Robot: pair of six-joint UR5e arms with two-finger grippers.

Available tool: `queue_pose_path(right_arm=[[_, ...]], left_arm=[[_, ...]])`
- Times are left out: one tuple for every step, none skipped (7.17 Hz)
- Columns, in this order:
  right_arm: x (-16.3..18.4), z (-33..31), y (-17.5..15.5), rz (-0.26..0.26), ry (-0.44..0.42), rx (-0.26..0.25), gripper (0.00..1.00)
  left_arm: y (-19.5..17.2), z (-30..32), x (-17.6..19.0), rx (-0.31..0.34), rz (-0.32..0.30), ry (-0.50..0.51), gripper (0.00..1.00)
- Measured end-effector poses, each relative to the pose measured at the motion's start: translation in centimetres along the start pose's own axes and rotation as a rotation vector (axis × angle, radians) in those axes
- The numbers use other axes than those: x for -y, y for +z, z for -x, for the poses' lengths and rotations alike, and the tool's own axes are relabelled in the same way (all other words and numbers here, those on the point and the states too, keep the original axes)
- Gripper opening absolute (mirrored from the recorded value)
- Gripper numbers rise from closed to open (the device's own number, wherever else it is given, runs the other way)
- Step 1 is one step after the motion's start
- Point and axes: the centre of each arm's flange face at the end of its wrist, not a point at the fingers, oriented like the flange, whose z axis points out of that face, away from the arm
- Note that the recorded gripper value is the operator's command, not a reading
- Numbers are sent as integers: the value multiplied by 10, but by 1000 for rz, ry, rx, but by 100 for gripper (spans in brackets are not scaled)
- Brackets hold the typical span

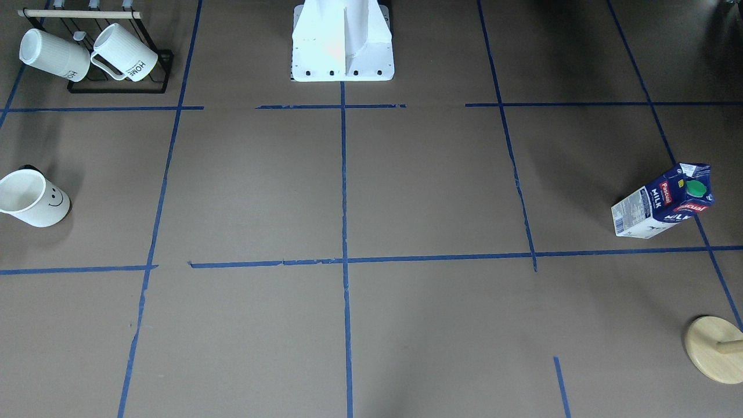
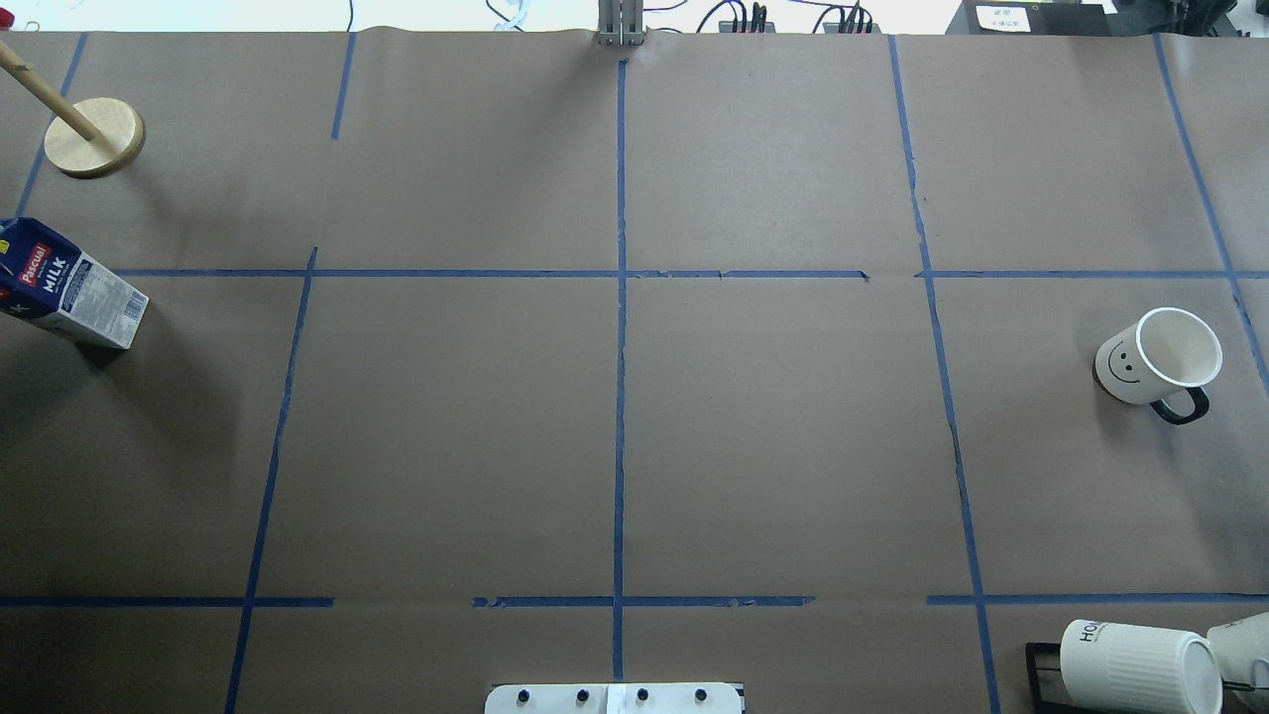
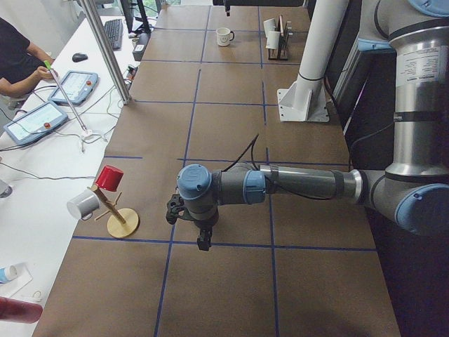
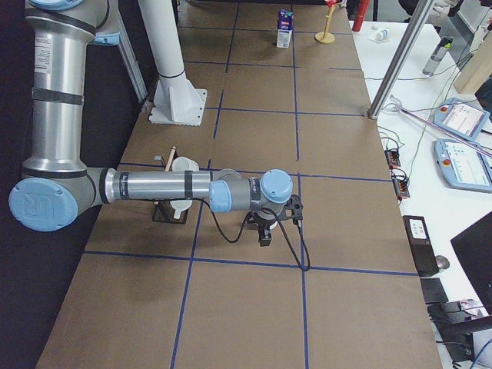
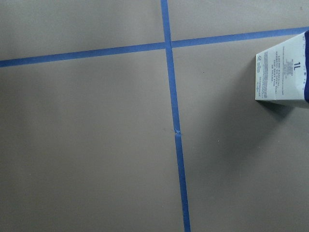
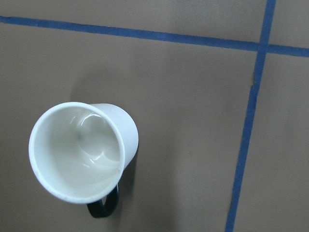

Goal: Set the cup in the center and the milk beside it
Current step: 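Lower the right gripper over the white mug's rim, then grasp the white mug by its rim with the right gripper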

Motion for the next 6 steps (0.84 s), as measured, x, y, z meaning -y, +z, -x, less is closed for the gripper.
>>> queue_pose_path(right_arm=[[8, 6, 18, -33, 15, 7, 98], [15, 11, 34, -60, 38, 21, 98], [17, 16, 47, -64, 49, 23, 98], [18, 22, 62, -56, 43, 5, 62], [17, 26, 74, -44, 33, -20, 10], [16, 27, 83, -35, 28, -37, 0]], left_arm=[[1, 1, -2, -1, 1, -2, 100], [1, 0, -3, -1, 1, -2, 100], [0, 0, -3, -1, 0, -1, 100], [0, -1, -4, -1, -1, -1, 100], [-1, -1, -4, -1, -1, -1, 100], [0, -1, -4, -1, -1, -1, 100]])
